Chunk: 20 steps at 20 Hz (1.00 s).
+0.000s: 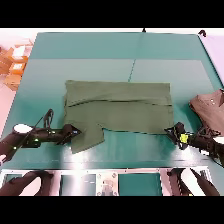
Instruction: Fold the shirts.
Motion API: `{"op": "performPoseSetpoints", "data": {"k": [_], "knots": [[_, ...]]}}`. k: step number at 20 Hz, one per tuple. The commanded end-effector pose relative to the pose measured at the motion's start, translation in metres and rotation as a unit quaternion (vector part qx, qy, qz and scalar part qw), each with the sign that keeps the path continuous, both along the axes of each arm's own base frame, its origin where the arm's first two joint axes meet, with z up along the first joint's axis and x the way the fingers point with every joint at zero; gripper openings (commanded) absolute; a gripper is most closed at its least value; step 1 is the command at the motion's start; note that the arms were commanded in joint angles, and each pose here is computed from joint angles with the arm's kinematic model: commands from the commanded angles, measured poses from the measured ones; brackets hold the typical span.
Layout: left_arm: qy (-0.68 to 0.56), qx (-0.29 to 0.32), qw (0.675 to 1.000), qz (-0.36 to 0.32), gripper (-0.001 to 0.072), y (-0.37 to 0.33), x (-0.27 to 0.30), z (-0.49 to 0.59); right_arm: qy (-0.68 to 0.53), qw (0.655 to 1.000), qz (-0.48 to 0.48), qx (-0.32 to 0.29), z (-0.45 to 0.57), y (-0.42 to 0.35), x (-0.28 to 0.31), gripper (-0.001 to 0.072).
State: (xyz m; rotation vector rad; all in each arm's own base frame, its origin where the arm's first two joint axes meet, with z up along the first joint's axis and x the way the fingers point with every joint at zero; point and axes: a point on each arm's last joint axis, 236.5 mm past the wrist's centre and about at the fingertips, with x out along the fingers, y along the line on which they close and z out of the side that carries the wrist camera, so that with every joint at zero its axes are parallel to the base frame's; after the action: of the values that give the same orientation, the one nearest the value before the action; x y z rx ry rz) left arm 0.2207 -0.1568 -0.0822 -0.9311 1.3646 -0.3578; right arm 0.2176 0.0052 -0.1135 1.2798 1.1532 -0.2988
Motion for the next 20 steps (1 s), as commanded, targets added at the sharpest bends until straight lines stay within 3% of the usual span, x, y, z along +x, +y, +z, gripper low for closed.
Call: {"op": "performPoseSetpoints", "data": {"k": [1,2,3,4,10,14,20], "knots": [[0.000,-0.033,0.999,-0.004,0.0375,-0.019,-0.002,0.011,-0.008,1.000,-0.012,-0.006,-0.005,-0.005,0.005,0.0258],[0.001,-0.035,0.999,-0.010,0.0220,-0.020,-0.004,0.012,-0.012,1.000,-0.005,-0.010,-0.004,-0.005,0.005,0.0135],[0.002,-0.039,0.999,-0.016,0.0112,-0.021,-0.006,0.014,-0.016,1.000,0.003,-0.011,-0.003,-0.004,0.006,0.0012],[0.002,-0.041,0.999,-0.023,0.0025,-0.023,-0.008,0.015,-0.018,1.000,0.011,-0.010,0.000,-0.003,0.006,0.0013],[0.008,-0.040,0.995,-0.087,0.0023,-0.026,-0.018,0.034,0.000,0.993,0.101,-0.055,0.024,-0.019,0.002,0.0011],[0.008,-0.012,0.994,-0.107,0.0023,-0.018,-0.010,0.045,0.046,0.990,0.104,-0.086,0.027,-0.039,-0.008,0.0011],[-0.096,0.017,0.993,-0.070,0.0022,-0.009,0.065,0.110,-0.073,0.991,0.090,-0.061,0.090,-0.027,0.059,0.0011]]}}
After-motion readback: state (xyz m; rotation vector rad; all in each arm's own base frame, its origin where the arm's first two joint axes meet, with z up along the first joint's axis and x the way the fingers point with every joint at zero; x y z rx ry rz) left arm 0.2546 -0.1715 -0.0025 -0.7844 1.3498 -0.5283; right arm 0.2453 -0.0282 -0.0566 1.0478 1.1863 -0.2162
